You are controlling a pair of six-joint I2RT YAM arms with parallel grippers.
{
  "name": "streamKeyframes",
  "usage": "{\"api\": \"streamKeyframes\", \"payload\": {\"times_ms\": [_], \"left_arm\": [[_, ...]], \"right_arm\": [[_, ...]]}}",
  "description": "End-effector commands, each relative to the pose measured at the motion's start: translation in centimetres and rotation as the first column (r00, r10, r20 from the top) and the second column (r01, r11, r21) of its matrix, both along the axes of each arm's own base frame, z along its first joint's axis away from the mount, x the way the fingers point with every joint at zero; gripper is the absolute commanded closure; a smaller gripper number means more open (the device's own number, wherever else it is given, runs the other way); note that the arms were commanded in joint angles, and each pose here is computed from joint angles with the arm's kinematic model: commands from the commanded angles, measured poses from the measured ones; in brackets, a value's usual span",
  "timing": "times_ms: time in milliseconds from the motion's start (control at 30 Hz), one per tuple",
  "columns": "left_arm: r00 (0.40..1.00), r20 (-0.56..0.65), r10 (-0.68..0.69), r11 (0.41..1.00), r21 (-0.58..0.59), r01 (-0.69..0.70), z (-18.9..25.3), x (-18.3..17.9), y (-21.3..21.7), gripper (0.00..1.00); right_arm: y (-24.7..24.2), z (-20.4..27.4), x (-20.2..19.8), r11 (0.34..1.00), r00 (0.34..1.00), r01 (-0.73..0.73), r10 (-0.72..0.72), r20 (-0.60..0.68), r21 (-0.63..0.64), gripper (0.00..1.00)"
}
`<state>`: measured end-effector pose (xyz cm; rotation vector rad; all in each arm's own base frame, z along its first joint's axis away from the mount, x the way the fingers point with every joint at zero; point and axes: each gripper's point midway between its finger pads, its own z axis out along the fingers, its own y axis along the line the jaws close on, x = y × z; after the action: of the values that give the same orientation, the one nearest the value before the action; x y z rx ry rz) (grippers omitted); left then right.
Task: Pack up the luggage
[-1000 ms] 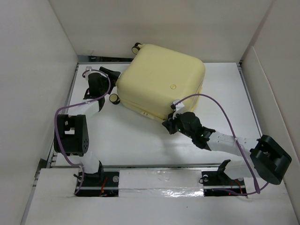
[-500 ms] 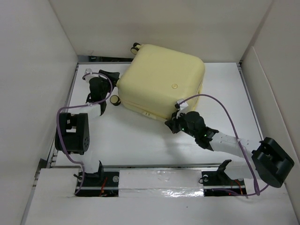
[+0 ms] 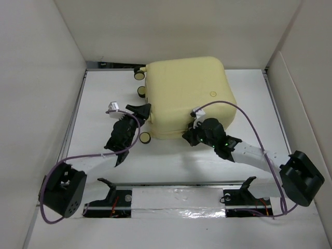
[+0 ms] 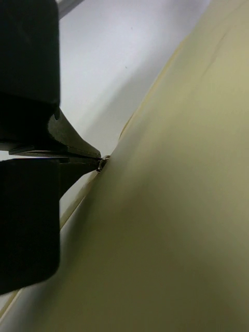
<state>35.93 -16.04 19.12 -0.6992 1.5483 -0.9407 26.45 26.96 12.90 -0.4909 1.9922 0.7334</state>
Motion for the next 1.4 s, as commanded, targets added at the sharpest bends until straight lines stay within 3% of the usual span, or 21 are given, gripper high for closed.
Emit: {"api": "streamKeyframes", "payload": {"times_ms": [0,133,300,367,533,700,800,933,967,1033,1100,1133,1233,1367], "left_arm": [[0.935,-0.063,-0.350,0.926,0.127,0.355,-2.6,-7.3,-7.4,1.00],[0.878,-0.059,-0.475,0.867,0.140,0.479,-1.3,-10.8,-10.1,1.00],[0.743,-0.098,-0.662,0.726,0.161,0.669,-0.1,-14.3,-12.3,1.00],[0.667,-0.118,-0.736,0.650,0.154,0.744,0.2,-16.3,-13.5,1.00],[0.574,-0.108,-0.812,0.561,0.129,0.818,1.3,-19.4,-16.7,1.00],[0.505,-0.103,-0.857,0.489,0.145,0.860,2.5,-21.3,-21.0,1.00],[0.478,-0.099,-0.873,0.464,0.141,0.875,2.8,-21.9,-22.8,1.00],[0.391,-0.093,-0.916,0.378,0.130,0.917,3.0,-23.9,-26.0,1.00],[0.395,-0.093,-0.914,0.381,0.139,0.914,3.0,-24.0,-26.5,0.95],[0.397,-0.110,-0.911,0.374,0.182,0.909,2.9,-23.9,-27.6,0.66],[0.431,-0.107,-0.896,0.400,0.223,0.889,3.2,-23.0,-27.6,0.42],[0.439,-0.105,-0.892,0.407,0.235,0.883,3.5,-22.9,-27.5,0.35],[0.510,-0.114,-0.853,0.457,0.310,0.834,4.8,-20.8,-25.8,0.21],[0.732,-0.103,-0.674,0.632,0.432,0.643,6.5,-15.5,-20.0,0.18]], "right_arm": [[7.3,6.7,-1.9,0.967,0.971,-0.213,0.194,0.141,0.136,1.00],[12.6,5.1,-5.8,0.934,0.939,-0.338,0.326,0.112,0.116,1.00],[14.3,4.6,-8.4,0.896,0.909,-0.416,0.403,0.109,0.153,1.00],[13.7,4.8,-8.6,0.897,0.911,-0.410,0.393,0.128,0.165,1.00],[12.6,6.0,-7.6,0.902,0.929,-0.353,0.306,0.208,0.250,1.00],[7.7,4.9,-6.4,0.925,0.962,-0.253,0.210,0.172,0.283,1.00],[3.3,5.2,-4.9,0.962,0.982,-0.138,0.102,0.158,0.236,1.00],[-2.5,4.3,-3.7,0.985,0.991,0.003,-0.026,0.129,0.175,1.00],[-3.5,4.5,-3.5,0.983,0.990,0.027,-0.051,0.130,0.182,1.00],[-5.4,5.1,-3.5,0.975,0.983,0.072,-0.104,0.150,0.210,1.00],[-7.5,4.6,-3.0,0.967,0.976,0.145,-0.175,0.129,0.209,1.00],[-8.1,4.6,-3.0,0.963,0.973,0.164,-0.193,0.124,0.215,1.00],[-9.2,5.0,-3.3,0.951,0.966,0.179,-0.218,0.138,0.253,1.00],[-10.0,4.9,-2.9,0.941,0.956,0.214,-0.257,0.140,0.261,1.00]]}}
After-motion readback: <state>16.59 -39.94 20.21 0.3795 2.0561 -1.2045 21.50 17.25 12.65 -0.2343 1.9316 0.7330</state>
